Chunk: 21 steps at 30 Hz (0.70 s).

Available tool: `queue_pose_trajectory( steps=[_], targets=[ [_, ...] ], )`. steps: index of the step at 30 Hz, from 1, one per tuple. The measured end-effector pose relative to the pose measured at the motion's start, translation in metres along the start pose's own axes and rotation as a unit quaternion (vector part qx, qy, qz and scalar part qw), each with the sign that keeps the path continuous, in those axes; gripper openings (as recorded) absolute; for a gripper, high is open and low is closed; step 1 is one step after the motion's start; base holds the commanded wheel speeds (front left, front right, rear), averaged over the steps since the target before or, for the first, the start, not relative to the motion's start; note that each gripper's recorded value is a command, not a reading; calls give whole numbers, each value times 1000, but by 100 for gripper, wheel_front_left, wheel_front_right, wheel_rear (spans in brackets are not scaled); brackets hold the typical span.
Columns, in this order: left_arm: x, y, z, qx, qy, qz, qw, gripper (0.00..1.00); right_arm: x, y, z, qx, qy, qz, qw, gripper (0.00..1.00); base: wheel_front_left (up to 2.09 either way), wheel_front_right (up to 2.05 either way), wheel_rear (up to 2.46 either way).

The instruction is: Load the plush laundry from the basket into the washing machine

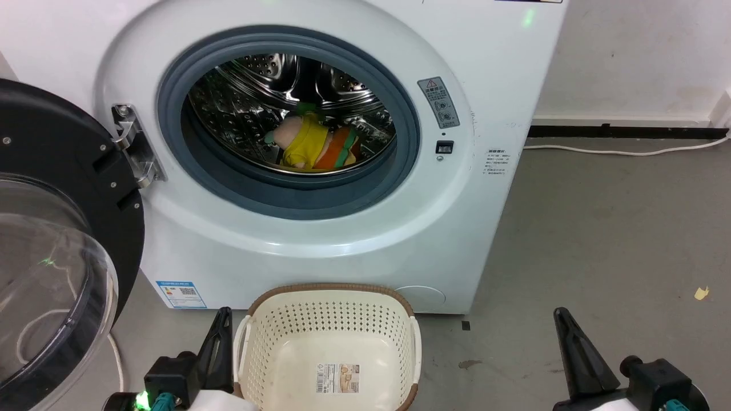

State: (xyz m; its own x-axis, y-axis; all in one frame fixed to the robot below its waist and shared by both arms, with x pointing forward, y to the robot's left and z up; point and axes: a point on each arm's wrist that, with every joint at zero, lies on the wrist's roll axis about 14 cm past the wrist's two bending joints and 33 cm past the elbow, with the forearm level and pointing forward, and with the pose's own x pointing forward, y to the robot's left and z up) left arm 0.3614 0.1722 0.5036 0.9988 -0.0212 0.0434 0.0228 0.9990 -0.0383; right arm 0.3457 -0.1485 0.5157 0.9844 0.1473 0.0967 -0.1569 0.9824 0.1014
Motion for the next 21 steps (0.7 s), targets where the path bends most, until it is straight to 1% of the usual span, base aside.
queue_pose_trajectory(
  steps=[21],
  targets=[
    [2, -1, 3, 4, 6, 1, 1000, 0, 4, -2, 0, -14, 14, 0, 1000, 0, 0, 0, 0]
  ],
)
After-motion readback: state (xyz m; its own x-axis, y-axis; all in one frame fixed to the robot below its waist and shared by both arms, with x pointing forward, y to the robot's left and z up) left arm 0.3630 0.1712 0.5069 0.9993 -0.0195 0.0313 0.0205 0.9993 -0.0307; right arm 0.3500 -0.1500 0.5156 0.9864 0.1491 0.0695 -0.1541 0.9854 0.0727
